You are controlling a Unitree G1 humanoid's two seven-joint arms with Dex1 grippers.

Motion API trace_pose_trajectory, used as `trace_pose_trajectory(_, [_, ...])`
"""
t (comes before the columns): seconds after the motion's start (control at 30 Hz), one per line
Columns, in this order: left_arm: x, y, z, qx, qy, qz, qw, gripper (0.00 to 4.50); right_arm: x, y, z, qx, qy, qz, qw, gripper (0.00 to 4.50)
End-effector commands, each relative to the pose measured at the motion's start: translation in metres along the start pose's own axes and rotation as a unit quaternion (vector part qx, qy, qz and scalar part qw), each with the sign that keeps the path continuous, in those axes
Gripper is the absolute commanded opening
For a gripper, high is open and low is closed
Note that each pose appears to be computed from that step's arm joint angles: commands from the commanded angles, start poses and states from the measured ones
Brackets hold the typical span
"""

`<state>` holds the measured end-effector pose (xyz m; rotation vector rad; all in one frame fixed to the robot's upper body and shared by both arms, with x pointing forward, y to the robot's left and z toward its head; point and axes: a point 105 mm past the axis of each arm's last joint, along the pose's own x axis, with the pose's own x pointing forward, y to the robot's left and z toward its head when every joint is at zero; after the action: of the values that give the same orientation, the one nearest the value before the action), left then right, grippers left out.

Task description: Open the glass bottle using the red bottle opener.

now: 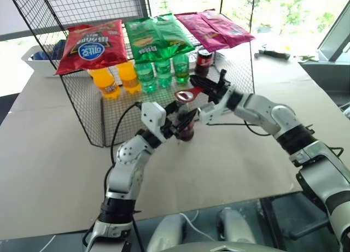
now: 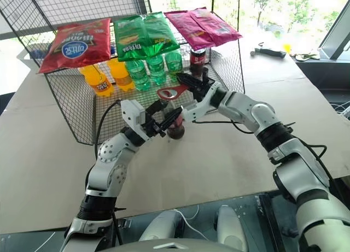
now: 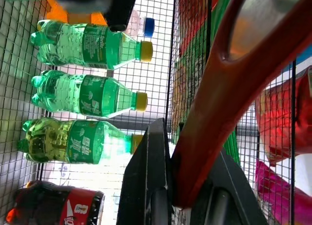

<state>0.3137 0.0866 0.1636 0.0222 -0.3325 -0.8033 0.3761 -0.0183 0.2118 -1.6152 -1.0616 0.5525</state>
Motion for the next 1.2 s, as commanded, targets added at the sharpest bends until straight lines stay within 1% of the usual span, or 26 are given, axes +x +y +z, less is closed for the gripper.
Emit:
trace_pose_trajectory(0.03, [0.006, -0.01, -0.005, -0.017, 0.009, -0.021, 1.0, 2.13, 0.001, -0.018, -0.009, -0.051, -0.006, -0.018, 0.999, 0.0])
trace_pose_trajectory(0.27, [0.006, -0.012, -0.006, -0.022, 0.011, -0.024, 0.999, 2.13, -0.001, -0.032, -0.015, -0.079, -0.004, -0.047, 0.996, 0.0])
trace_pose_trajectory(0.4, [0.006, -0.014, -0.008, -0.027, 0.014, -0.03, 0.999, 2.13, -0.001, -0.036, -0.017, -0.101, -0.008, -0.051, 0.994, 0.0])
trace_pose_trajectory(0.57, [0.005, -0.017, -0.013, -0.038, 0.021, -0.035, 0.998, 2.13, -0.002, -0.048, -0.026, -0.127, -0.005, -0.065, 0.99, 0.0])
trace_pose_trajectory(0.77, [0.005, -0.022, -0.02, -0.06, 0.034, -0.045, 0.997, 2.13, -0.004, -0.047, -0.03, -0.132, -0.004, -0.072, 0.989, 0.0])
trace_pose_trajectory(1.0, [0.005, -0.024, -0.022, -0.062, 0.04, -0.048, 0.996, 2.13, -0.009, -0.048, -0.038, -0.107, 0.019, -0.087, 0.99, 0.0])
trace_pose_trajectory(1.2, [0.003, -0.022, -0.024, -0.061, 0.044, -0.045, 0.996, 2.13, -0.015, -0.057, -0.044, -0.029, 0.048, -0.136, 0.989, 0.0])
